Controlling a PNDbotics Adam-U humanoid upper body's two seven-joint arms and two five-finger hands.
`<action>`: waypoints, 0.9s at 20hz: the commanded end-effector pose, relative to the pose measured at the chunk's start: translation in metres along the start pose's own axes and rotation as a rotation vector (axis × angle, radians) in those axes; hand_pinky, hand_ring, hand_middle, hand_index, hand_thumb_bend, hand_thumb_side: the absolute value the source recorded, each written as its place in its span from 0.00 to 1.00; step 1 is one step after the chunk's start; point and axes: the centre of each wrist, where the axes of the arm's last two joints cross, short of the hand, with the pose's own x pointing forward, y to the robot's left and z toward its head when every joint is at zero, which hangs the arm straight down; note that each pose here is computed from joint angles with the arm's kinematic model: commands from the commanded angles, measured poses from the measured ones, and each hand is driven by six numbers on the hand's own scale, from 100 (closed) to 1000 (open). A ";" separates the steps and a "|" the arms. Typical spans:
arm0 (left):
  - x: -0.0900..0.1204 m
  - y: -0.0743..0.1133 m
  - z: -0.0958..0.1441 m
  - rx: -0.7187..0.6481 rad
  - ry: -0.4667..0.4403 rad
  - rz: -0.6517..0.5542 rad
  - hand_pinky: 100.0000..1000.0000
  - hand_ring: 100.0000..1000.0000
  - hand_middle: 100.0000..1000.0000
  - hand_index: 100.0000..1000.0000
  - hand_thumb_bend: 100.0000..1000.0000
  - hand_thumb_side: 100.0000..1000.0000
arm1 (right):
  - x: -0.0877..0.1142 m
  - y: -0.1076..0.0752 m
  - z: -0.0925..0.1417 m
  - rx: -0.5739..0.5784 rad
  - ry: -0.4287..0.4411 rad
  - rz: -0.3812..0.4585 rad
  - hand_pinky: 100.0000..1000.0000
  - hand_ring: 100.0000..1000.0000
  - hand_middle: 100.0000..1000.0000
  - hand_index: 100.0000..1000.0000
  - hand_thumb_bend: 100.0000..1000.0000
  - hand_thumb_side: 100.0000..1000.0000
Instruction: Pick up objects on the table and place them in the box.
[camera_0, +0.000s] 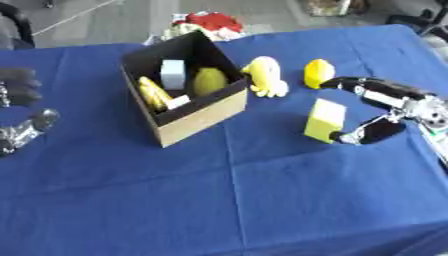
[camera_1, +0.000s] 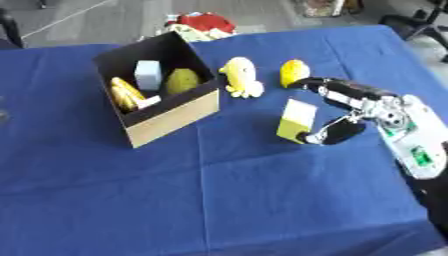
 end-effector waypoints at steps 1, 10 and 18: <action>0.004 0.004 0.000 -0.002 -0.009 -0.018 0.66 0.62 0.62 0.79 0.64 0.45 | -0.012 -0.012 0.001 0.025 0.059 0.029 0.96 0.98 0.96 1.00 0.45 0.13; 0.001 -0.003 0.000 -0.022 0.001 0.000 0.67 0.62 0.61 0.79 0.63 0.46 | -0.023 -0.007 -0.025 -0.009 0.114 -0.025 0.82 0.79 0.79 0.95 0.40 0.17; -0.002 -0.007 0.003 -0.017 0.017 0.012 0.66 0.61 0.61 0.78 0.63 0.46 | -0.009 -0.027 -0.029 -0.171 0.038 0.008 0.70 0.52 0.47 0.71 0.22 0.03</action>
